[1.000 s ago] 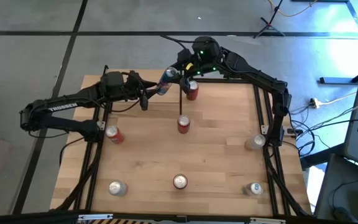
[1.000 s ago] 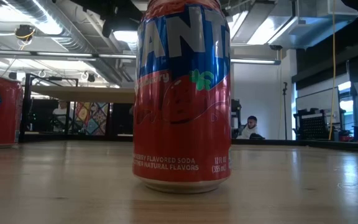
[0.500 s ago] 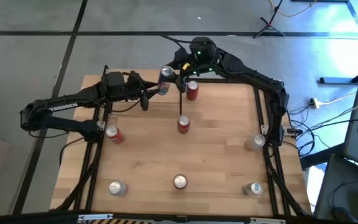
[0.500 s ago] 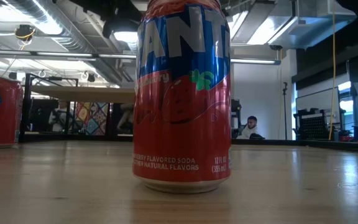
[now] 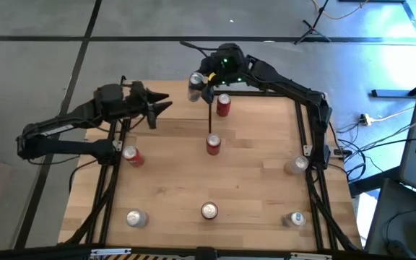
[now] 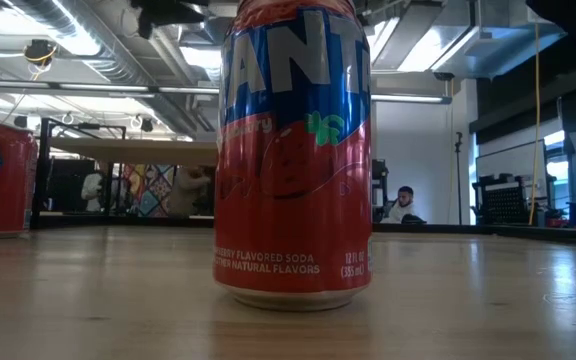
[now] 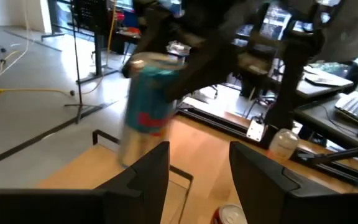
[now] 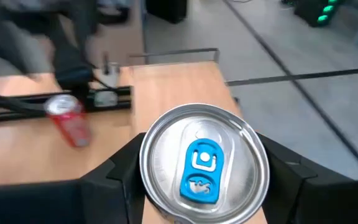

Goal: Place canned beverage on shelf
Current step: Put the top blue soda can on the shelf

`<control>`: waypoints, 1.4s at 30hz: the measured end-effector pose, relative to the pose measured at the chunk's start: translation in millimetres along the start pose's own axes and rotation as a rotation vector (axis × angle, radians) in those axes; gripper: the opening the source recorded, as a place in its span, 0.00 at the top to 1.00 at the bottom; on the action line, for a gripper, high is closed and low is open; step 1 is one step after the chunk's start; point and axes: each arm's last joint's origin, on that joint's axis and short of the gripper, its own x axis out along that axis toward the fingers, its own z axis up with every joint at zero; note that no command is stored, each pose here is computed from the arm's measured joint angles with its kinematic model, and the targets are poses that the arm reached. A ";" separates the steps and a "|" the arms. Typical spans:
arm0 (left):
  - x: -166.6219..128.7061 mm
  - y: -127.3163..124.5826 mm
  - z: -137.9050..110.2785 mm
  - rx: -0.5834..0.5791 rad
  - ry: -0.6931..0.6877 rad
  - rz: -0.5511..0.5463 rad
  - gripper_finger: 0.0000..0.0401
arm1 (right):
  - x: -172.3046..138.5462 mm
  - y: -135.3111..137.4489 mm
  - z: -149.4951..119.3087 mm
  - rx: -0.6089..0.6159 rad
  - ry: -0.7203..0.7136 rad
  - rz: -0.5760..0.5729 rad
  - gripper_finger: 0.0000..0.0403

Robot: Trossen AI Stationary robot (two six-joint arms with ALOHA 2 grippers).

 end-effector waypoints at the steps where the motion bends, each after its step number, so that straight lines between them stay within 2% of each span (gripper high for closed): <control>1: -4.2 0.6 -0.6 0.001 0.008 0.006 0.59 | 2.2 -2.8 -4.1 -0.007 0.026 0.000 0.48; 5: -12.4 3.3 -2.8 0.004 0.028 0.062 0.59 | 17.6 -11.6 -17.9 -0.030 0.080 0.005 0.48; 12: -11.5 3.9 -4.9 0.007 0.049 0.073 0.59 | 37.5 -20.6 -34.6 -0.049 0.131 0.027 0.48; 23: -9.7 3.8 -5.5 0.007 0.055 0.072 0.59 | 31.5 -39.7 -40.1 -0.035 0.148 0.013 0.48; 34: -9.7 3.8 -5.5 0.007 0.055 0.073 0.59 | 39.5 -39.1 -45.4 -0.030 0.159 0.039 0.47; 42: -9.7 3.9 -5.5 0.007 0.055 0.073 0.59 | 39.3 -39.5 -45.8 -0.039 0.163 0.038 0.42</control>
